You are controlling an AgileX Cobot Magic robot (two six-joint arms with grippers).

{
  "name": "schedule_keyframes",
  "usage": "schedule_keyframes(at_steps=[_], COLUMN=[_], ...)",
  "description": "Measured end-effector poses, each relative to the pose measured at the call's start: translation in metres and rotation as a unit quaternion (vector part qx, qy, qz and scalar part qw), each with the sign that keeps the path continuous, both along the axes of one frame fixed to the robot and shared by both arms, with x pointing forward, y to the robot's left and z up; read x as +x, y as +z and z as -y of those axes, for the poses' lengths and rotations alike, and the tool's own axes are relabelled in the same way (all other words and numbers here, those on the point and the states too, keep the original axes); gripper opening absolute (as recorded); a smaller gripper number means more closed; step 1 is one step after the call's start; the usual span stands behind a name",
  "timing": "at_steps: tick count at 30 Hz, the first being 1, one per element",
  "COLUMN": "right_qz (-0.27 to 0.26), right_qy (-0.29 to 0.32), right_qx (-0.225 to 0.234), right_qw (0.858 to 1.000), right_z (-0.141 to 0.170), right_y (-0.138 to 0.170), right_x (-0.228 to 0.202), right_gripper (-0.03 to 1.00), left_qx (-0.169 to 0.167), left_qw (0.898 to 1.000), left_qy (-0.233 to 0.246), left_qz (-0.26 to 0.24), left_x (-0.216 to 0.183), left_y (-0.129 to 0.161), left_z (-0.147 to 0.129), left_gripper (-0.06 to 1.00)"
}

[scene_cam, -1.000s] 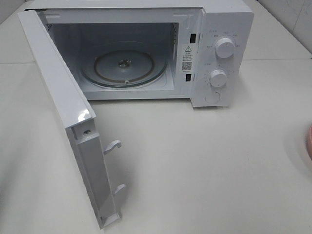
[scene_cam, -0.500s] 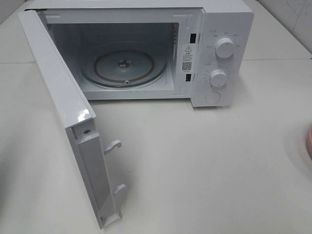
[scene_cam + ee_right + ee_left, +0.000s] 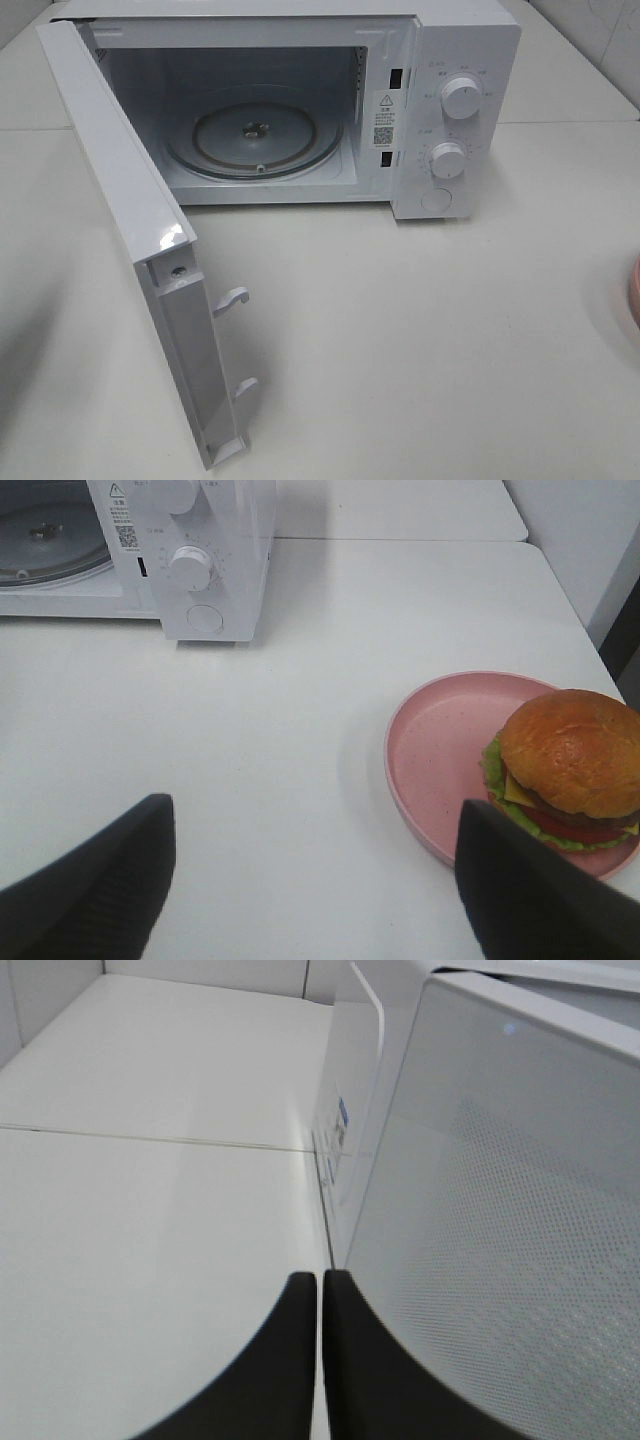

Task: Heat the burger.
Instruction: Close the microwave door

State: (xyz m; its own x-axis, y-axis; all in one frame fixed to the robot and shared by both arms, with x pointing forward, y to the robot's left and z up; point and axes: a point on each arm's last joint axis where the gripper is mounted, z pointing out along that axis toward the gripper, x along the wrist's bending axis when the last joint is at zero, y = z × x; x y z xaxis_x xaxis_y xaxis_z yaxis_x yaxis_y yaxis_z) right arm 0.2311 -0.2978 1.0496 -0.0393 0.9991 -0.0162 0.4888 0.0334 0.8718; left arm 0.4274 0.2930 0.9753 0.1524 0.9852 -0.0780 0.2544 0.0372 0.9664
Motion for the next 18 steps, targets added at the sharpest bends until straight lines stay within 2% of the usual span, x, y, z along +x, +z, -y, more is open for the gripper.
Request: schedule_keyframes(at_steps=[1, 3, 6, 10, 18], right_qz=[0.000, 0.000, 0.000, 0.000, 0.000], right_qy=[0.000, 0.000, 0.000, 0.000, 0.000], right_qx=[0.000, 0.000, 0.000, 0.000, 0.000], right_qw=[1.000, 1.000, 1.000, 1.000, 1.000], right_z=[0.000, 0.000, 0.000, 0.000, 0.000], right_y=[0.000, 0.000, 0.000, 0.000, 0.000], right_x=[0.000, 0.000, 0.000, 0.000, 0.000], right_gripper=[0.73, 0.73, 0.73, 0.73, 0.73], left_qx=[0.000, -0.008, -0.009, -0.009, 0.030], left_qw=[1.000, 0.999, 0.998, 0.997, 0.990], left_qy=[0.000, -0.035, -0.059, -0.078, -0.136], left_qz=[0.000, -0.004, -0.007, -0.013, -0.014], left_x=[0.000, 0.008, 0.013, 0.014, 0.019], left_y=[0.000, -0.010, -0.016, -0.021, -0.029], left_z=[0.000, 0.006, 0.010, 0.016, 0.043], left_gripper=[0.00, 0.00, 0.00, 0.00, 0.00])
